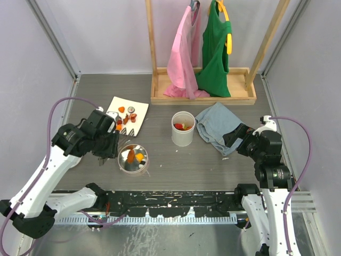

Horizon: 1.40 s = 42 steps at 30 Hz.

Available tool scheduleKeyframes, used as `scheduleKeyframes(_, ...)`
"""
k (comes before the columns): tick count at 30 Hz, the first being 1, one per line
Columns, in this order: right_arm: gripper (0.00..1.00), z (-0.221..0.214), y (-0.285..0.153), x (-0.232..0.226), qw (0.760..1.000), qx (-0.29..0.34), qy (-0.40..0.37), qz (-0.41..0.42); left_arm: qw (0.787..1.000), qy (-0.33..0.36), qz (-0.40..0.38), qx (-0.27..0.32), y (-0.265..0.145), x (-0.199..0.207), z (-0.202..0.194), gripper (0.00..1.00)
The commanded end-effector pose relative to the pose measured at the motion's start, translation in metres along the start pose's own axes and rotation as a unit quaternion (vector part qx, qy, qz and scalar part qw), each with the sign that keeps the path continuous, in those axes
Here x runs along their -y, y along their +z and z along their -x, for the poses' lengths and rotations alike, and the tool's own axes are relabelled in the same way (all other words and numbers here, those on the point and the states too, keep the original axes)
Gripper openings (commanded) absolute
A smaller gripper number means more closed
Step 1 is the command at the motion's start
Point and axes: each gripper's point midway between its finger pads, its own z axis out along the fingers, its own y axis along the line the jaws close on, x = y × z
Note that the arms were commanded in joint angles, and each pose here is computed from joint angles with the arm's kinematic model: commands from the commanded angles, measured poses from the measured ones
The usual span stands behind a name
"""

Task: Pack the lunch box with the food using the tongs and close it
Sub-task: Pick up the fake food from the plate.

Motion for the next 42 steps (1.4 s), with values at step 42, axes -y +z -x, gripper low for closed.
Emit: scheduleKeyframes(42,1.0,0.017,-0.005,-0.012,0.999,0.034,-0.027,0.027,0.998,0.01,0.047,-0.026,0.115,-0.018,0.126,0.37)
